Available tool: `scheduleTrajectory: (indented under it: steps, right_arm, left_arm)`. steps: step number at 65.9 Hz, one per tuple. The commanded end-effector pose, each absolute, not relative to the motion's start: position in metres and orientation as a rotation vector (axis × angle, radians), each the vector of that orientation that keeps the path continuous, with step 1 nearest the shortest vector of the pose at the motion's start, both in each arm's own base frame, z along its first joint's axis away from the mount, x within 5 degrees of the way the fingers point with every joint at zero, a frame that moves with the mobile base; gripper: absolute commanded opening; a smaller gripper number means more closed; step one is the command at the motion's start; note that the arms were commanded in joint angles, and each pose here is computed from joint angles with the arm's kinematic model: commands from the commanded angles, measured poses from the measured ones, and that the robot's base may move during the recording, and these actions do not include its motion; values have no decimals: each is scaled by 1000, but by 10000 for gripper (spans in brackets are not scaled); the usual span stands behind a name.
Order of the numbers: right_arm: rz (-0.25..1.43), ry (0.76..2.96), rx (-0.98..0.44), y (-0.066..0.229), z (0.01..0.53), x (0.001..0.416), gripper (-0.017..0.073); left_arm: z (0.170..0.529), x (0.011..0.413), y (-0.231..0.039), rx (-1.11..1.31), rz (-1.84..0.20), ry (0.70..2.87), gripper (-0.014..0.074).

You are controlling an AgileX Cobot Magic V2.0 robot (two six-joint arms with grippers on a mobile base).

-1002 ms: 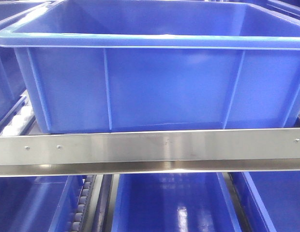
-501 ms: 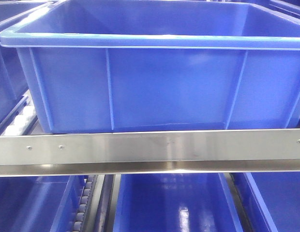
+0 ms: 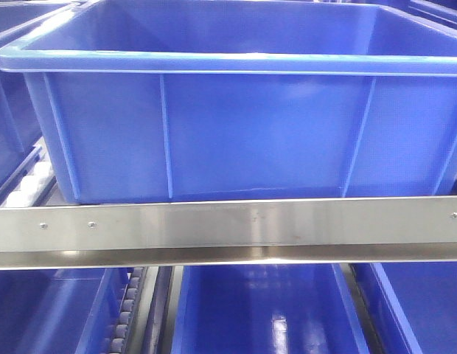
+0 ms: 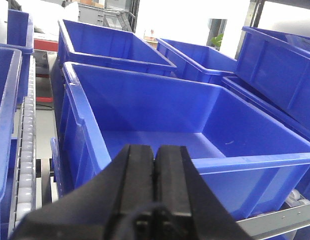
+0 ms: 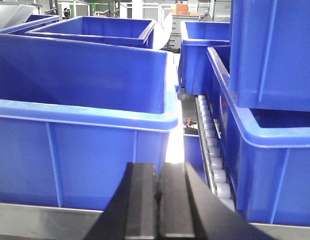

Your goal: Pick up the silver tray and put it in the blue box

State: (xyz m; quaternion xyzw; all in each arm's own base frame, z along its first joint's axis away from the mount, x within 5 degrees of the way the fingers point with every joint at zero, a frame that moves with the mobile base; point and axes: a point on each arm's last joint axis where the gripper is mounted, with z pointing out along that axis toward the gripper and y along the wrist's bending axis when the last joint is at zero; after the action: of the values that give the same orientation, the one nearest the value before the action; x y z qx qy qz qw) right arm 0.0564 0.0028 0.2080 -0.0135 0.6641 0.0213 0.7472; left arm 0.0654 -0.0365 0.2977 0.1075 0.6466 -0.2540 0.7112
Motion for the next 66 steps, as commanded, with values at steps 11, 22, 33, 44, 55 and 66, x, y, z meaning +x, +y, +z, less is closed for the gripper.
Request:
scheduleTrajectory:
  steps: [11,22,33,44,55,66]
  right_arm:
    - [37,1337,-30,2,217,53,52]
    - [37,1337,-30,2,217,53,52]
    - [37,1337,-30,2,217,53,52]
    - [37,1338,-30,2,217,53,52]
    - [37,1338,-30,2,217,53,52]
    - [37,1338,-30,2,217,53,52]
  left_arm:
    - [314,62,-37,243,-596,1329,-104]
    - [314,62,-37,245,-593,1329,-104]
    - [309,65,-33,242,-492,1381,-104]
    - [295,60,-19,218,-261,1400,-104]
    - [267,49,-8,109,-140,1376,-104]
    - [235,49,-5,2,-155,1394,-104]
